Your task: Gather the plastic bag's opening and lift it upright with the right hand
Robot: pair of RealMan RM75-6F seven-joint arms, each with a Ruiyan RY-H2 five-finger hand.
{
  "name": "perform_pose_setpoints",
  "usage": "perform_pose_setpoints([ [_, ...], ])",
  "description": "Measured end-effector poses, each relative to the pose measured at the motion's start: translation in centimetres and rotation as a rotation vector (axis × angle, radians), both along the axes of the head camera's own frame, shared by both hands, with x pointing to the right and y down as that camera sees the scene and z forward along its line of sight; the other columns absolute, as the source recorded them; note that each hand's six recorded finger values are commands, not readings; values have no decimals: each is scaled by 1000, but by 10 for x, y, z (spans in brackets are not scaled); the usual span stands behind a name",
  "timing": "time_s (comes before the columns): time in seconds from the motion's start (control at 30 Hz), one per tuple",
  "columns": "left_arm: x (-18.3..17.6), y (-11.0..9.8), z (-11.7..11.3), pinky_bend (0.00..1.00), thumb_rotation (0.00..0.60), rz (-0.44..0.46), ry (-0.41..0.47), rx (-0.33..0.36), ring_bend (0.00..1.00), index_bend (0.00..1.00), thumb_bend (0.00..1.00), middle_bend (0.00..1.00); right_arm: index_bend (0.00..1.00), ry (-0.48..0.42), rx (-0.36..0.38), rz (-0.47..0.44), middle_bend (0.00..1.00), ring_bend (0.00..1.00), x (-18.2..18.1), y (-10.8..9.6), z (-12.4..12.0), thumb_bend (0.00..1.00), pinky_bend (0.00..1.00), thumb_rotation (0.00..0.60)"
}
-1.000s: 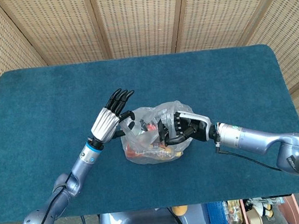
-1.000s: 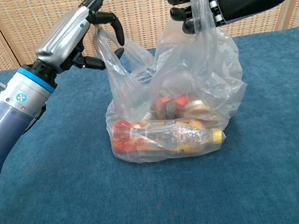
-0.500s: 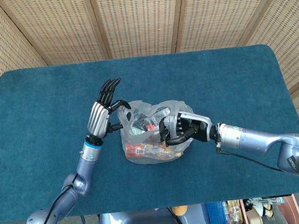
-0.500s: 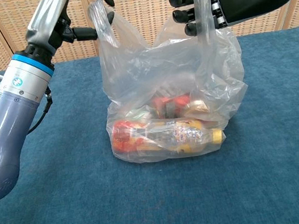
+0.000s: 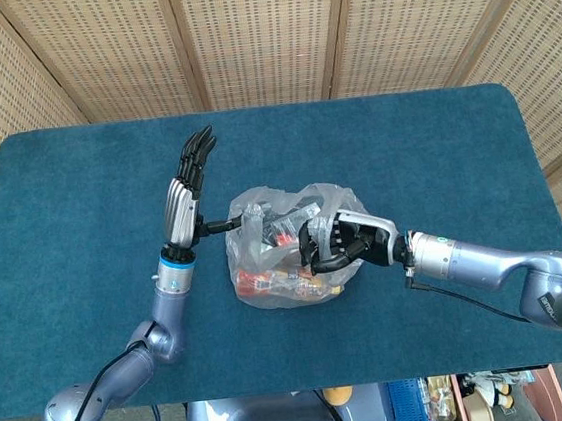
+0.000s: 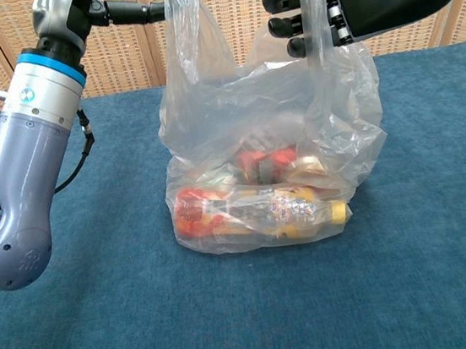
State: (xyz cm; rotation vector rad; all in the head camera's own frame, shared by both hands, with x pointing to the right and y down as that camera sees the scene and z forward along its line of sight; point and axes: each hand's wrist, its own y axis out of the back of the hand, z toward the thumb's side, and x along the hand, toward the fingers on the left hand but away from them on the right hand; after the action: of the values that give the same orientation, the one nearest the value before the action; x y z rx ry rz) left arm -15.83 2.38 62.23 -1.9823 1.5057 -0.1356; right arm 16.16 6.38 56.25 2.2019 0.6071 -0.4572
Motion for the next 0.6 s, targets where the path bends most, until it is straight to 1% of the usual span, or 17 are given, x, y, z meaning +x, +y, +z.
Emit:
perform_pose_setpoints([
  [0.17,1,-7,-8,0,600,-15,10,7,0,0,152,0,501,-1,1,1,569,448,0,0,0,71,465,600],
  [0.3,1,-14,-15,0,600,-19,-8,28,0,0,151,0,501,0,4,4,568,446,0,-1,0,73,466,600],
  [0.43,5,-18,-24,0,600,-4,-37,63,0,0,151,0,502,1,6,17,568,441,0,-4,-1,75,465,600],
  [0.6,10,-23,-37,0,600,28,-104,121,0,0,151,0,502,-6,12,60,568,421,0,-11,-3,89,465,600],
])
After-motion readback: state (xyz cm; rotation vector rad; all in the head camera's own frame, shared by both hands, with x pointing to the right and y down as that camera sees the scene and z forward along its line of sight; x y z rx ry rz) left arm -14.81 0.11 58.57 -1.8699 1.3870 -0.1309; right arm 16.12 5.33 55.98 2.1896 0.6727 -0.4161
